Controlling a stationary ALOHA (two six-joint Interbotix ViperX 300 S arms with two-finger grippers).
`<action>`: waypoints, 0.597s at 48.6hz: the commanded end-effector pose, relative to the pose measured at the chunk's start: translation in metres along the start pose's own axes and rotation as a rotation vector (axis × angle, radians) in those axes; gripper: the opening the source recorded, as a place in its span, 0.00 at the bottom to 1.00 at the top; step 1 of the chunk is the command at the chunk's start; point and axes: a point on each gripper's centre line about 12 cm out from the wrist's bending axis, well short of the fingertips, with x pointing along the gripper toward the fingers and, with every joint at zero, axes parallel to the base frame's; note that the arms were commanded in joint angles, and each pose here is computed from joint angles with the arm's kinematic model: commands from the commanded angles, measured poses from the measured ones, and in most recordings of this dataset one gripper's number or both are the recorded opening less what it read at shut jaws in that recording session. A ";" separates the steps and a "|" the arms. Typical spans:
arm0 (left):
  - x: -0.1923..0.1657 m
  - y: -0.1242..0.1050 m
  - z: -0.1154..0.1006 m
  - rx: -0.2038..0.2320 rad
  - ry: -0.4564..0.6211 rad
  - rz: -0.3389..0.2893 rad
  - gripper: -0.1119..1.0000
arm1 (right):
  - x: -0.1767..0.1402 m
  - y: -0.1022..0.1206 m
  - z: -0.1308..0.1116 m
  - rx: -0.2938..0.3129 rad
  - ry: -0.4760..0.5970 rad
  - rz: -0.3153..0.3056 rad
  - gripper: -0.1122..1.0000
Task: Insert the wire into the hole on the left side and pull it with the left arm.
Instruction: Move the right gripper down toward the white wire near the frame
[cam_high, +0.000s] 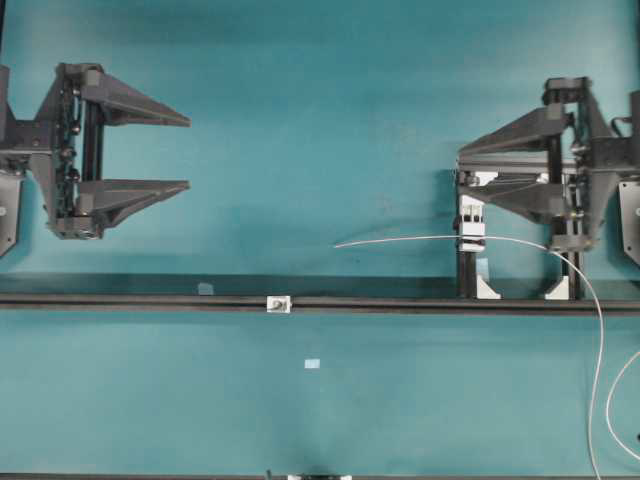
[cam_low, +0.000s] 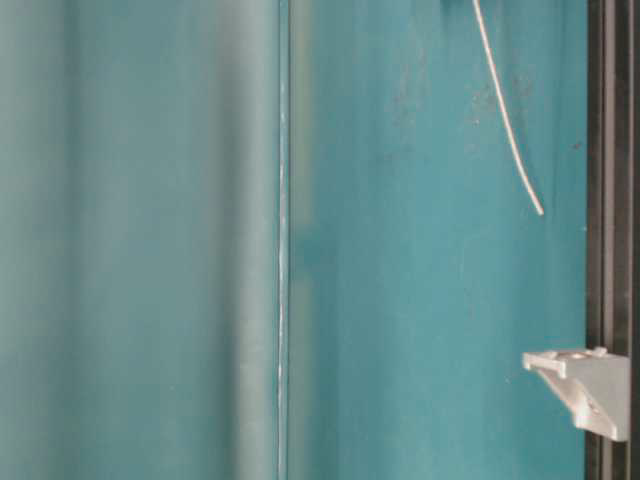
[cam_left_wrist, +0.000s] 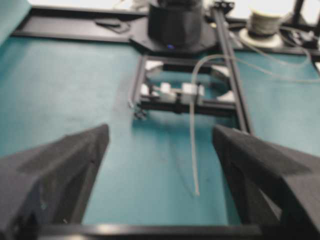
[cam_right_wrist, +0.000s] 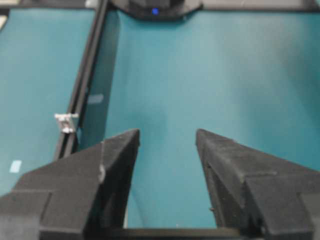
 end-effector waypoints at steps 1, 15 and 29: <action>0.003 0.002 -0.001 -0.003 -0.023 0.008 0.72 | 0.010 0.000 0.007 0.004 -0.007 -0.003 0.63; 0.016 0.006 -0.031 0.005 0.085 0.023 0.72 | 0.038 -0.002 -0.010 0.042 0.091 -0.020 0.63; 0.031 0.008 -0.056 0.027 0.147 0.030 0.72 | 0.062 -0.004 -0.031 0.107 0.181 -0.036 0.63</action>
